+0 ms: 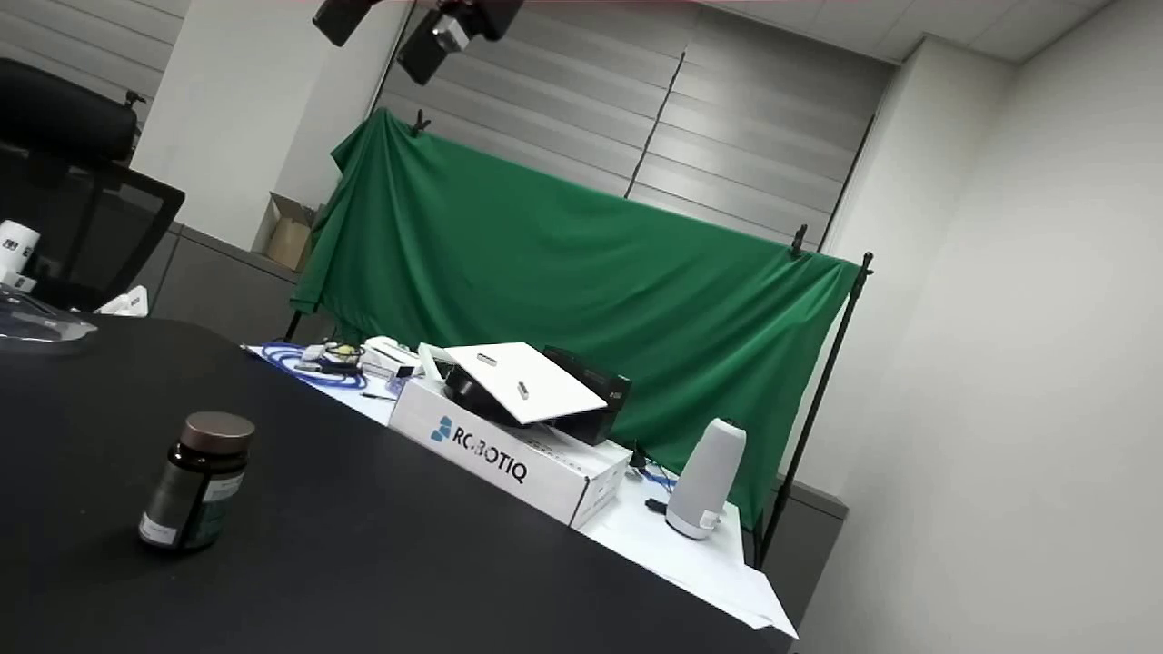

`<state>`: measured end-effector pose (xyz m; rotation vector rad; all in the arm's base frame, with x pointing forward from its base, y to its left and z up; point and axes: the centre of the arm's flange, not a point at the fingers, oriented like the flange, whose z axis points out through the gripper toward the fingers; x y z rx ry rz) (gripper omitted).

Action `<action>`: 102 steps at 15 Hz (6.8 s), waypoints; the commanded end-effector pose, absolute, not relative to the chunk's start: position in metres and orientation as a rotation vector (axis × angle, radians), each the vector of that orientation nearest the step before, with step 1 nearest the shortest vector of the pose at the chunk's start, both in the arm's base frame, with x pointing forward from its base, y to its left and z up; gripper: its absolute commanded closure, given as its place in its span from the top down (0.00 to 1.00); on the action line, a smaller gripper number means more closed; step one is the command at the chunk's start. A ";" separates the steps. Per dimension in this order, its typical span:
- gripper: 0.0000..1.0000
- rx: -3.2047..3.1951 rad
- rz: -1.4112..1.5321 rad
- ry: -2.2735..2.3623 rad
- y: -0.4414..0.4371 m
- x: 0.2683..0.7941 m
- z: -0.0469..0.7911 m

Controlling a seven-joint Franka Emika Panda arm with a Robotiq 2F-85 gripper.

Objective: Move the bottle backwards

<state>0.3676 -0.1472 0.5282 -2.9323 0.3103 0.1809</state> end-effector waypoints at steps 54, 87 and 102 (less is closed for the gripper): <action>1.00 -3.210 0.187 -0.296 0.021 0.483 0.223; 0.36 -3.152 0.120 -0.258 0.007 0.476 0.203; 0.36 -3.263 -0.022 -0.210 -0.046 0.534 0.256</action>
